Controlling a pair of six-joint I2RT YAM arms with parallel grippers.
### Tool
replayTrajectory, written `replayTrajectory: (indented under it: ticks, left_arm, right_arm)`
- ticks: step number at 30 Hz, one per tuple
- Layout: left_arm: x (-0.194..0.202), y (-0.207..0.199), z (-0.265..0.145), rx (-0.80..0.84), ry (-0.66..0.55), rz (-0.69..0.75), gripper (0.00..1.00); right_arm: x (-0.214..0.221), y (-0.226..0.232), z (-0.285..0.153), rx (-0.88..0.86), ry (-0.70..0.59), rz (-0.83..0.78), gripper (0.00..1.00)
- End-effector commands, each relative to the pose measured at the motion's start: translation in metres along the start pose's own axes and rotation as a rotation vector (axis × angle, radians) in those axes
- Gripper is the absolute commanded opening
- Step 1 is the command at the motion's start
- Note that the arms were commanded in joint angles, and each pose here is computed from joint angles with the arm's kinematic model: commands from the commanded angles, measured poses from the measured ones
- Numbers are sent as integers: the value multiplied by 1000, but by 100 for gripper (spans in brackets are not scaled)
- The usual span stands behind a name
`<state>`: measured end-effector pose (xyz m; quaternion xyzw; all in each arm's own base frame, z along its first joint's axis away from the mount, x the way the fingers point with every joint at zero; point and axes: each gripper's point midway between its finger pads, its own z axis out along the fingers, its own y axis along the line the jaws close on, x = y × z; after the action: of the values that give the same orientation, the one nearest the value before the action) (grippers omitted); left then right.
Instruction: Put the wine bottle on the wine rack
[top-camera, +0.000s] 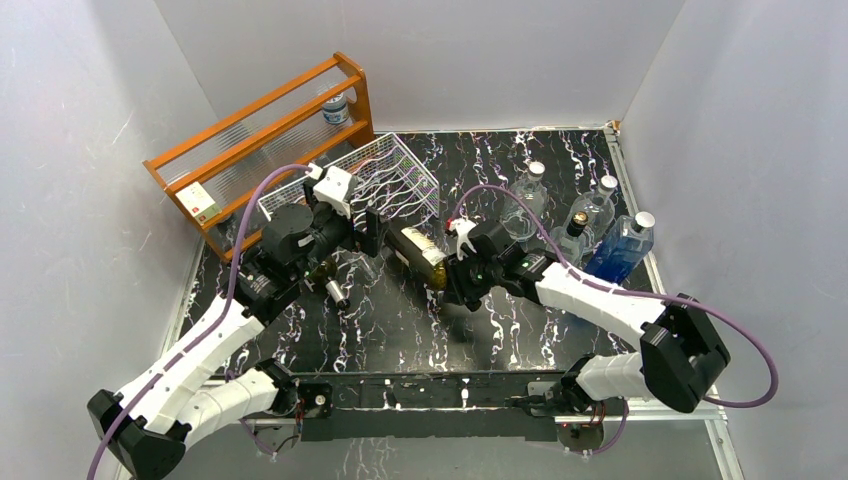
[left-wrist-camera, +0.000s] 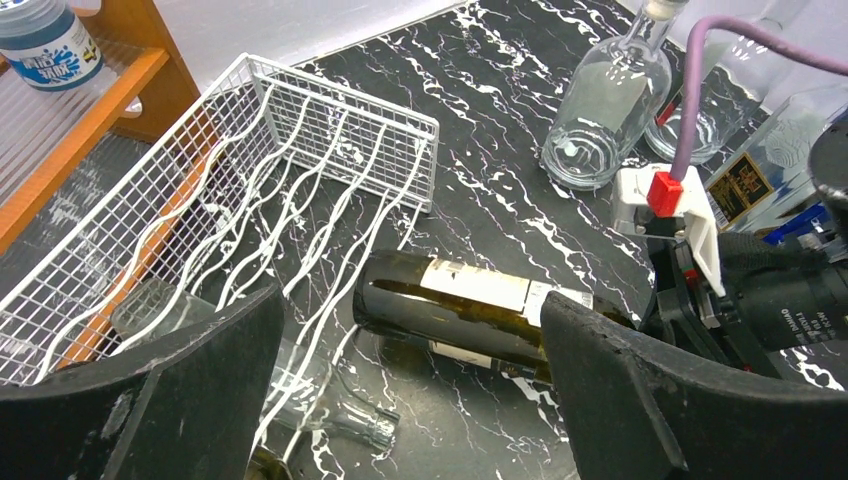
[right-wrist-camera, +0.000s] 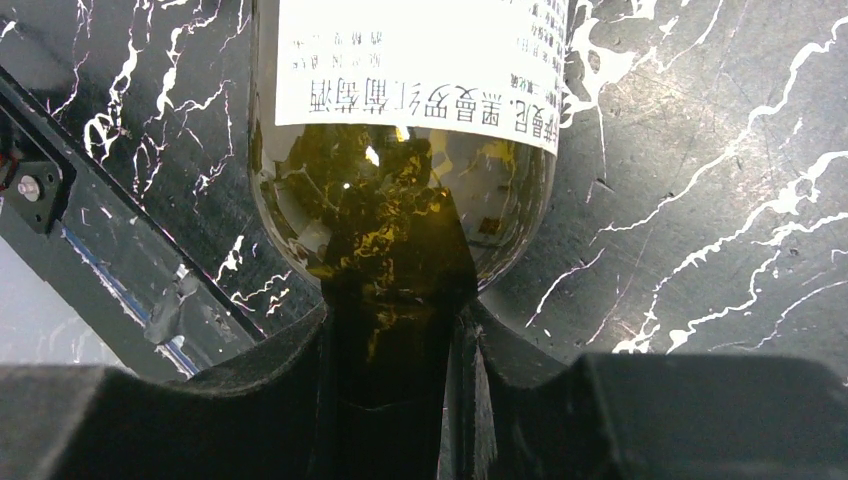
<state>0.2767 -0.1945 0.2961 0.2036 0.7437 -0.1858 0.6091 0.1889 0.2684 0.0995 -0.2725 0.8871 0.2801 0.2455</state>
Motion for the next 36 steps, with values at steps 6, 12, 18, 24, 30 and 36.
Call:
replayTrajectory:
  ticks: [6,12,18,24,30,36]
  left_arm:
    - [-22,-2,1,0,-33,-19,98]
    - [-25,0,1,-14,-24,-22,98]
    - [-24,0,4,-16,-16,-25,98]
    - [-22,0,8,-16,4,-24,98]
    - [-24,0,5,-18,-2,-27,98]
    - [-26,1,1,-19,-6,-32,98]
  right_arm:
    - [-64,28,2,-126,-238,-85,0]
    - [-84,33,16,-150,-280,-80,0]
    - [-113,38,30,-167,-355,-68,0]
    - [-143,45,46,-203,-435,-13,0]
    - [-169,47,70,-227,-480,70,0]
    - [-184,42,98,-209,-500,113,0]
